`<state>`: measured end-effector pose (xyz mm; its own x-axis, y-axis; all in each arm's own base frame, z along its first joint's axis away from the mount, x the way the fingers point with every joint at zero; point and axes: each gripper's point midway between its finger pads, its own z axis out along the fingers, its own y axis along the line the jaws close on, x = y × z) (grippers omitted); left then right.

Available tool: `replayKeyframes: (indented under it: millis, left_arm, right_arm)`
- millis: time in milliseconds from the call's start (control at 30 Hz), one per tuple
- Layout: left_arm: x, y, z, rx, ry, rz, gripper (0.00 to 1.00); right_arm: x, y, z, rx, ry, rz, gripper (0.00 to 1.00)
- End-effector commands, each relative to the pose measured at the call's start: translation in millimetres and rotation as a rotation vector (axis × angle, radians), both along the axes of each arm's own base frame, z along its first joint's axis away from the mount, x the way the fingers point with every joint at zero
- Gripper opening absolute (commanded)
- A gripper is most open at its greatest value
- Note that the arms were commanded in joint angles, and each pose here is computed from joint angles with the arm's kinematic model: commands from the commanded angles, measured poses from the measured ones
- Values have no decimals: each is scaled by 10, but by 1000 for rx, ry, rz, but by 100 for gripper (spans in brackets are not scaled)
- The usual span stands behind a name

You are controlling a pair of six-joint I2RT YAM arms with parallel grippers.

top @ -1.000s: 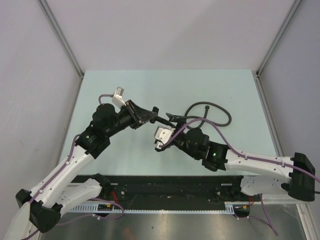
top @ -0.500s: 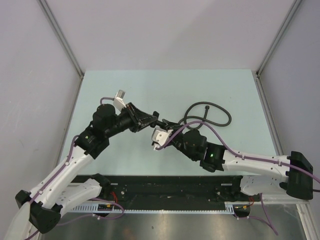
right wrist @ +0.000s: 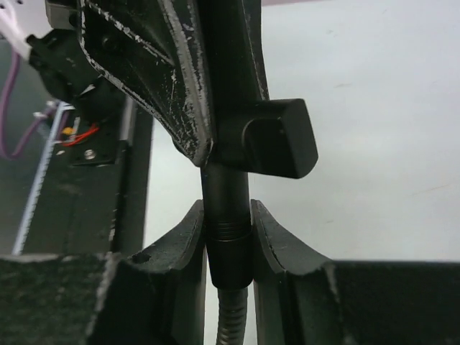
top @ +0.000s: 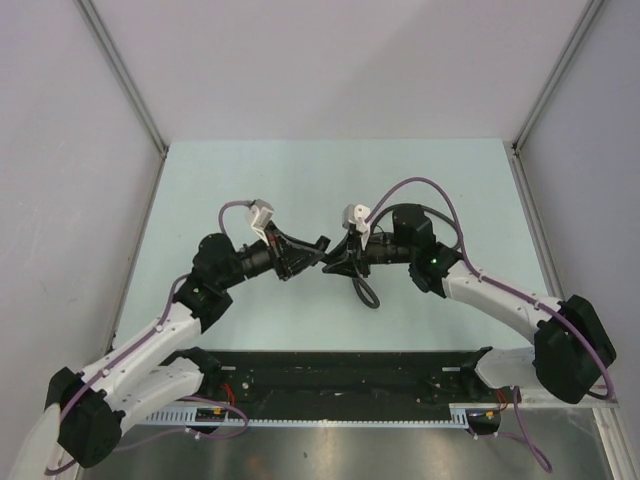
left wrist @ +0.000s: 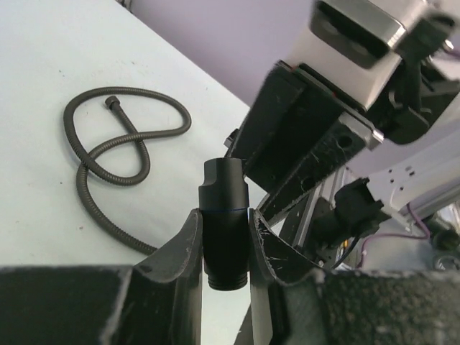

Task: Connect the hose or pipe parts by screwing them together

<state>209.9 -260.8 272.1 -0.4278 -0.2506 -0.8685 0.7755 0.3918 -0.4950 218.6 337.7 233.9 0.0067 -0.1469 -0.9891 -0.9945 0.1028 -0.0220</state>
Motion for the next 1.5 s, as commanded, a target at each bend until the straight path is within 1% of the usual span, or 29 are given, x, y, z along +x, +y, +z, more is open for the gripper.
replayKeyframes:
  millis: [0, 33, 67, 100, 133, 167, 200, 233, 267, 367, 400, 433, 533, 600, 633, 700, 767, 800, 833, 900, 967, 1167, 1200, 1267, 1300, 1333, 1367, 1400, 1467]
  left_arm:
    - [24, -4, 242, -6, -258, -38, 0]
    - [99, 40, 174, -4, -219, -1, 0]
    - [177, 80, 126, -16, -160, 33, 0]
    - [346, 215, 71, -16, -123, 107, 0]
    - [427, 294, -22, -15, -76, 142, 0]
    - [503, 366, -85, -30, -13, 174, 0]
    - [673, 533, -197, -25, 39, 234, 0]
    - [727, 597, -279, -23, 77, 253, 0]
    - [775, 640, -355, -14, 102, 262, 0]
    - [939, 778, -671, 33, 220, 308, 0]
    - [1023, 855, -830, 52, 280, 336, 0]
    - [1051, 899, -943, 67, 340, 353, 0]
    - [1145, 1014, -1224, 90, 458, 361, 0]
    - [1198, 1090, -1322, 87, 509, 367, 0]
    - [1219, 1091, -1381, 84, 547, 356, 1]
    - [1262, 1150, -1439, 84, 578, 371, 0]
    - [1314, 1198, -1529, 90, 617, 385, 1]
    - [1297, 1214, -1609, 103, 655, 390, 2]
    - [1329, 1234, -1623, 117, 655, 393, 4]
    - [1314, 1257, -1781, 149, 715, 394, 7]
    - [1344, 1288, -1877, 174, 741, 398, 10]
    - [1369, 1362, -2021, 181, 797, 405, 18]
    - [1370, 1371, -2047, 187, 808, 410, 25]
    - [1391, 1375, -2048, 195, 808, 409, 32]
    - [1399, 1380, -2044, 199, 813, 410, 38]
    - [1399, 1385, -2056, 205, 816, 411, 39]
    - [1412, 1390, -2044, 207, 809, 414, 46]
    - [1434, 1398, -2022, 209, 795, 414, 50]
    - [1403, 1408, -2012, 221, 804, 420, 52]
  right_arm:
    - [-93, -70, 88, 30, 210, 54, 15]
    - [-70, -85, 102, 30, 206, 31, 32]
    - [-25, -109, 161, 36, 183, -13, 41]
    - [15, -141, 206, 41, 165, -48, 67]
    - [60, -180, 231, 38, 152, -91, 83]
    - [191, -240, 254, 35, 126, -180, 99]
    - [213, -302, 370, 54, 99, -225, 100]
    - [268, -353, 381, 52, 102, -276, 100]
    - [380, -427, 415, 62, 105, -363, 100]
    - [446, -564, 507, 76, 93, -459, 100]
    - [433, -604, 575, 100, 113, -484, 100]
    - [477, -667, 585, 102, 116, -534, 100]
    - [484, -786, 635, 107, 112, -594, 100]
    - [506, -853, 647, 108, 111, -634, 100]
    - [555, -934, 666, 116, 113, -694, 100]
    - [611, -1021, 667, 128, 134, -762, 100]
    - [612, -1054, 681, 143, 156, -784, 100]
    - [590, -1062, 617, 124, 180, -787, 100]
    - [568, -1055, 594, 120, 198, -782, 100]
    - [551, -1051, 577, 113, 203, -775, 100]
    - [530, -1036, 562, 106, 206, -760, 100]
    - [460, -1022, 603, 112, 205, -729, 100]
    - [450, -1029, 605, 117, 218, -733, 100]
    - [469, -1057, 584, 120, 238, -761, 100]
    - [472, -1062, 526, 112, 272, -776, 100]
    - [477, -1075, 496, 109, 289, -790, 100]
    - [471, -1077, 467, 104, 305, -797, 100]
    - [473, -1095, 437, 102, 328, -814, 100]
    - [468, -1123, 422, 103, 345, -834, 100]
